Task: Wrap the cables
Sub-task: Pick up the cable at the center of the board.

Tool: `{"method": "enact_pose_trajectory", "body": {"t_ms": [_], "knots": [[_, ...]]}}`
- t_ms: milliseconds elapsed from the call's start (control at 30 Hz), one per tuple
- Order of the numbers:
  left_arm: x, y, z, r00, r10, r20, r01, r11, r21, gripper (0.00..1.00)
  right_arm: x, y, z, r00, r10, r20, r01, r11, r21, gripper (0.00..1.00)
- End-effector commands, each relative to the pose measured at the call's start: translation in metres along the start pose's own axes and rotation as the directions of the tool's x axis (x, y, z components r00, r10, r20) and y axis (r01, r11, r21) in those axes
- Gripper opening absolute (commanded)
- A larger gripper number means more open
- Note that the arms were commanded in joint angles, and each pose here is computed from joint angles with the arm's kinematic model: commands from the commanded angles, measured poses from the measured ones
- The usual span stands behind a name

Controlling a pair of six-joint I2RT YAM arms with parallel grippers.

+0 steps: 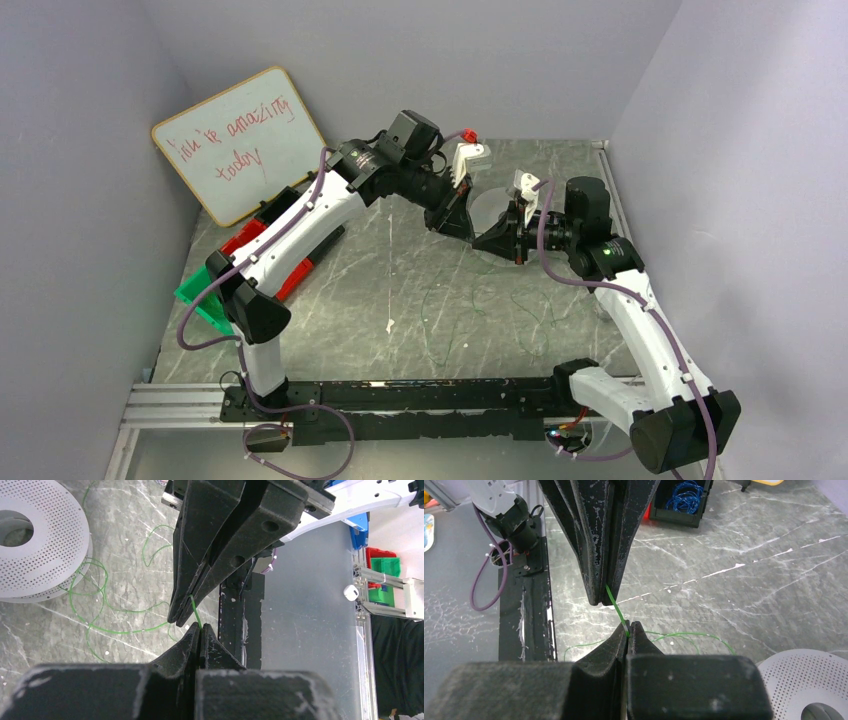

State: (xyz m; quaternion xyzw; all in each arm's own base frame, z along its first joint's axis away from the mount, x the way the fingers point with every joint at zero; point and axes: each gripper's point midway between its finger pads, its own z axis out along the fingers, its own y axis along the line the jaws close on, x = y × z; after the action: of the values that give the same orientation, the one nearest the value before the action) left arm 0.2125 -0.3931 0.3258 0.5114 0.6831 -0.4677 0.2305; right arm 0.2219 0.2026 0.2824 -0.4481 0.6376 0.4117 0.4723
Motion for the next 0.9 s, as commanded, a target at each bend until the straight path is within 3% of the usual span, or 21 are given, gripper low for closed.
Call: {"method": "enact_pose_trajectory", "body": {"t_ms": [0,567,733,867], "knots": [[-0.018,-0.021,-0.009,0.998,0.016,0.063,-0.020,0.998,0.063,0.03,-0.006,0.000,0.000,0.999,-0.027,0.031,0.028,1.000,-0.013,0.00],[-0.021,-0.018,0.001,0.995,-0.068,0.070,0.062,0.994,0.092,0.03,-0.010,0.003,0.002,0.998,-0.020,0.056,0.022,0.999,-0.031,0.00],[-0.017,-0.006,0.000,0.995,-0.068,0.069,0.066,0.997,0.027,0.02,-0.018,0.006,-0.008,0.995,-0.079,0.065,0.079,0.997,0.003,0.32],[-0.017,0.000,-0.006,0.994,-0.075,0.085,0.075,0.997,0.004,0.03,-0.023,0.003,-0.019,0.988,-0.132,0.080,0.128,0.990,0.062,0.40]]}}
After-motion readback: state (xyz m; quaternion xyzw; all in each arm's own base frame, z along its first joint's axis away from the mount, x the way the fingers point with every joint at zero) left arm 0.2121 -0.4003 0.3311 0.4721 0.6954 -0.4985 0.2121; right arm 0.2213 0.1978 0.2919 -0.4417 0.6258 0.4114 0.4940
